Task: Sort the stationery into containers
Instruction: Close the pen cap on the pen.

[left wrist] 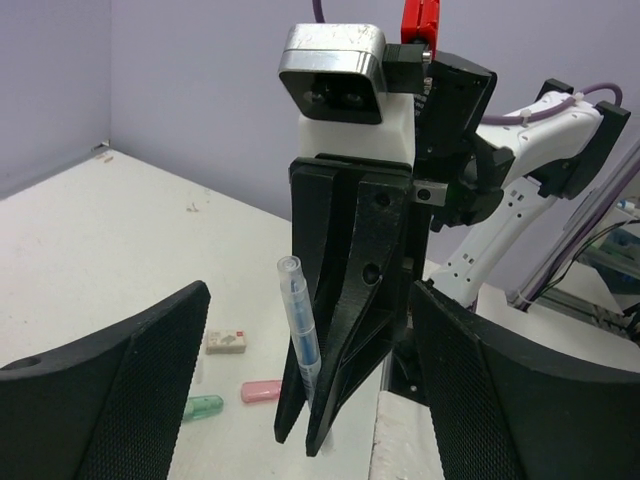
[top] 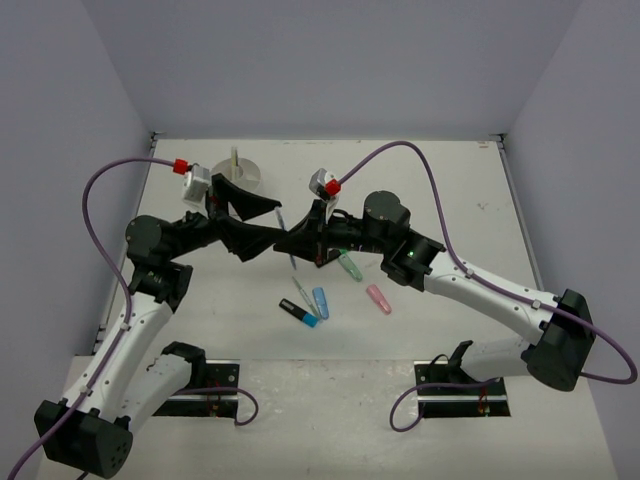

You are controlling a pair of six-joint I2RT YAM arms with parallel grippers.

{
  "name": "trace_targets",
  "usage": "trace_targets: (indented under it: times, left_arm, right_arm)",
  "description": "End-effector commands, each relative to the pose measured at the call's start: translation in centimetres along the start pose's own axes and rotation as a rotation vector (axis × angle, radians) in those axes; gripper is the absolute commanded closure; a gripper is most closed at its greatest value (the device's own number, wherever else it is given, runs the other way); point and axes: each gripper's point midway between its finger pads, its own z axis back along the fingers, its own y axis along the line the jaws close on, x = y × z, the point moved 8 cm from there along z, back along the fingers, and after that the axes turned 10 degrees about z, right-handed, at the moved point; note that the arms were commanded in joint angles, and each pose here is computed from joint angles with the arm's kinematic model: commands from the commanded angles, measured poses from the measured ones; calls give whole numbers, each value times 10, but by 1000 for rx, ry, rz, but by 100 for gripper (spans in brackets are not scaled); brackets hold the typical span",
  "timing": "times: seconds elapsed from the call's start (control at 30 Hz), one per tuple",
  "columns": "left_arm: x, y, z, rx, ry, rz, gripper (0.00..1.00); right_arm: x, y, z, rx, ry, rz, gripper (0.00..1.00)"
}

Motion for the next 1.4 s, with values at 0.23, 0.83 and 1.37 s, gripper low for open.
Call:
trace_targets:
  times: [0.23,0.83,1.37]
  left_arm:
    - [16,-7,-7,-54,-43,-47,64]
    - [-42,17,-8,-6,59,137,100]
    - [-32,17,-28,295,40,52,100]
  right_arm:
    - [18,7,6,34,-42,53,100]
    - [98,-8,6,-46,-213,137,100]
    - [98,-38,7,-126,-166,176,100]
